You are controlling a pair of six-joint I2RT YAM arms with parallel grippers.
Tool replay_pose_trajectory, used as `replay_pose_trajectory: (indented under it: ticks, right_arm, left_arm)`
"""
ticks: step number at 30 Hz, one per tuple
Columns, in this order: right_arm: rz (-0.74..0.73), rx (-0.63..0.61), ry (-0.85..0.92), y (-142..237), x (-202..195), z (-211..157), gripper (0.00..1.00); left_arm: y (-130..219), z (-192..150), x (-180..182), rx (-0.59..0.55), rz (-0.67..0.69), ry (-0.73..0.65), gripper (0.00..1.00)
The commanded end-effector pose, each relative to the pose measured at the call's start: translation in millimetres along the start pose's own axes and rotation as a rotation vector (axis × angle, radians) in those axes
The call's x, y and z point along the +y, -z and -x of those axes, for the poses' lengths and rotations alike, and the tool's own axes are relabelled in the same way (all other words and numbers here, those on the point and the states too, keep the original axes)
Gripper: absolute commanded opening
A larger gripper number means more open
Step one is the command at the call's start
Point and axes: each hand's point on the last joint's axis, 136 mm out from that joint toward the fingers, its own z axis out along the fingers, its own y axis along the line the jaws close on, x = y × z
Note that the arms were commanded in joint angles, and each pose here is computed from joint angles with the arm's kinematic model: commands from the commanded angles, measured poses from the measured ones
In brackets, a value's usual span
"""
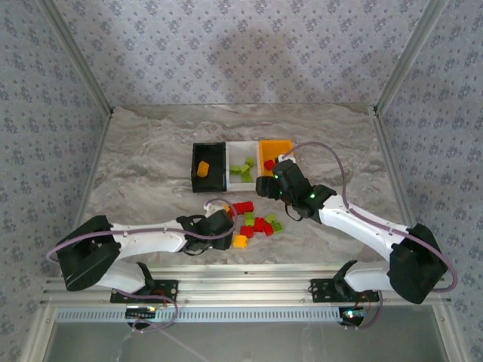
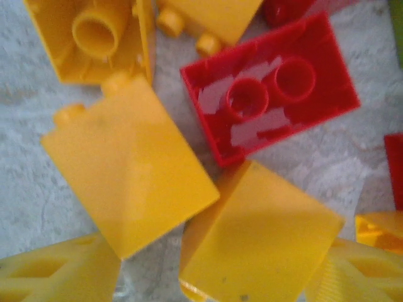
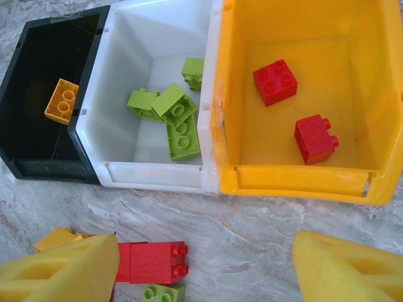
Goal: Sort the legos into containers by color
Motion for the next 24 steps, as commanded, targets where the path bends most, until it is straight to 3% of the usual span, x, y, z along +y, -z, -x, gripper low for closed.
replay_pose_trajectory:
  ticks: [1,5,9,10,11,14,24]
  right_arm:
    - [-0.009,-0.028,-0.026,4.5,-4.2,5.2,0.75]
    - [-0.005,-0.028,-0.034,4.7,-4.6,3.3,0.75]
    - [-0.002,-0.027,-0.037,6.0,-5.5,1.7,0.75]
    - [0.000,-0.030,-0.039,6.4,-5.3,2.2,0.75]
    - [0.000,-0.030,-0.042,6.5,-5.6,2.1,0.75]
    - [0.012,-0.033,-0.044,6.4,-3.5,1.9,0.75]
    - [0.012,-0.022,-0.040,4.8,-3.4,-1.7,0.75]
  left_arm:
    - [1.6,15.5,7.2,-0.092,0.037,-0.026,0.64]
    - [6.4,13.1,34.9,-0.086,0.130,0.020,0.57]
    - [17.0,2.7,65.6,-0.080,0.194,0.089,0.56]
    - [21.2,1.9,71.0,-0.086,0.202,0.101,0.59]
    - [26.1,0.8,75.1,-0.091,0.202,0.110,0.68]
    - [35.7,2.5,73.8,-0.112,0.141,0.130,0.82]
    - [13.0,5.1,55.1,-0.059,0.065,0.110,0.79]
